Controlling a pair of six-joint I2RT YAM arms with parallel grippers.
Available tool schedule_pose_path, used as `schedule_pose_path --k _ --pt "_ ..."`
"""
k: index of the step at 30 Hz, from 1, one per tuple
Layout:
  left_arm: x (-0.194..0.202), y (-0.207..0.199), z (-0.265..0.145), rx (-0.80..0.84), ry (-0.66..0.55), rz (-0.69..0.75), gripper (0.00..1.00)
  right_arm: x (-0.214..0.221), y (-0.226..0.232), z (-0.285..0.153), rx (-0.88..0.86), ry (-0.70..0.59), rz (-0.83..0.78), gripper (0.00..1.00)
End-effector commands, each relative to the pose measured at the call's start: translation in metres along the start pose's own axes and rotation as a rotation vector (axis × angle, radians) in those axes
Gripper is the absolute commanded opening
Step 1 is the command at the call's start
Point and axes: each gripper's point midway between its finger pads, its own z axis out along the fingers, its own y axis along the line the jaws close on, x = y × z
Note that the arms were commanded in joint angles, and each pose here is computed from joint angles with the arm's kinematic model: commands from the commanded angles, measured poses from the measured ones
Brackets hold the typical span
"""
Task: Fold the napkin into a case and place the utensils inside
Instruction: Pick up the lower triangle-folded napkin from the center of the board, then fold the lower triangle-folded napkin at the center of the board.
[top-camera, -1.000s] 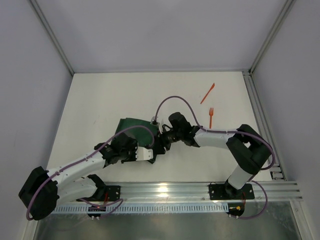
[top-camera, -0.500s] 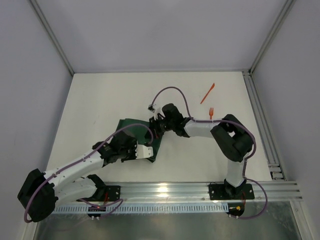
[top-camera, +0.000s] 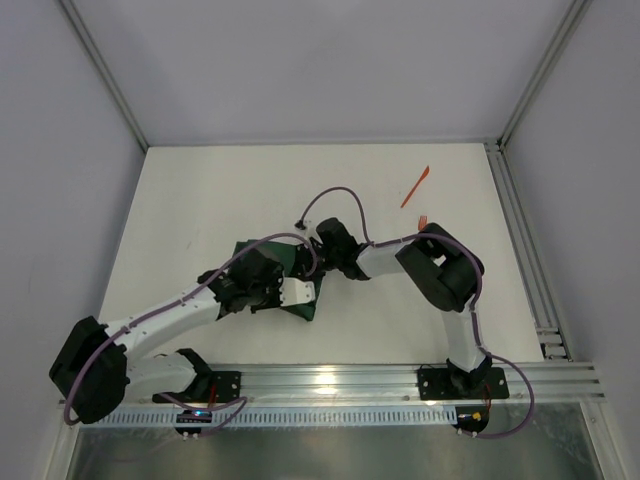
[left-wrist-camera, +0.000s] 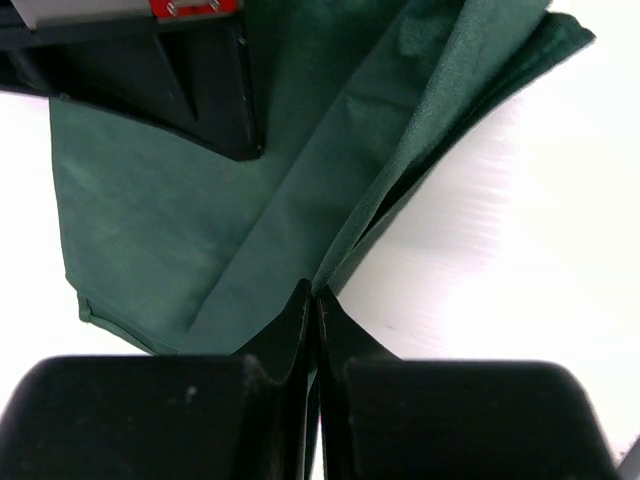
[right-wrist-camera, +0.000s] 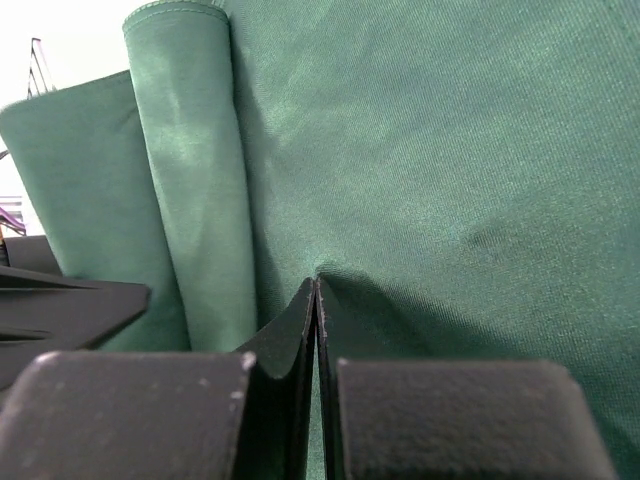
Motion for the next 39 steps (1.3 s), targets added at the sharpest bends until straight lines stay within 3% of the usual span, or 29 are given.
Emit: schedule_pose_path --k 1,7,13,23,26,34,39 --pt "-0.022 0.029 0.007 -0.046 -0.041 0.011 0.0 0.022 -0.015 0.001 0.052 0.051 0.021 0.04" --pt "-0.019 0.05 0.015 -0.041 -0.027 -0.012 0.0 0.025 -0.006 -0.001 -0.011 0.068 -0.036 0.04" --pt "-0.003 0.046 0.023 0.021 -0.006 -0.063 0.0 0.018 0.012 -0.004 -0.093 0.077 -0.108 0.04" --pt "-0.001 0.043 0.023 0.059 -0.041 -0.105 0.0 -0.009 0.03 -0.016 -0.087 0.057 -0.198 0.13" --pt "-0.005 0.043 0.019 0.066 -0.054 -0.1 0.0 -0.022 0.034 -0.023 -0.066 0.029 -0.213 0.17" --pt "-0.007 0.039 0.015 0.087 -0.061 -0.099 0.0 -0.058 0.032 -0.057 0.019 -0.091 -0.224 0.43" --pt "-0.009 0.039 0.013 0.085 -0.07 -0.105 0.0 -0.064 0.018 -0.076 0.097 -0.147 -0.212 0.47"
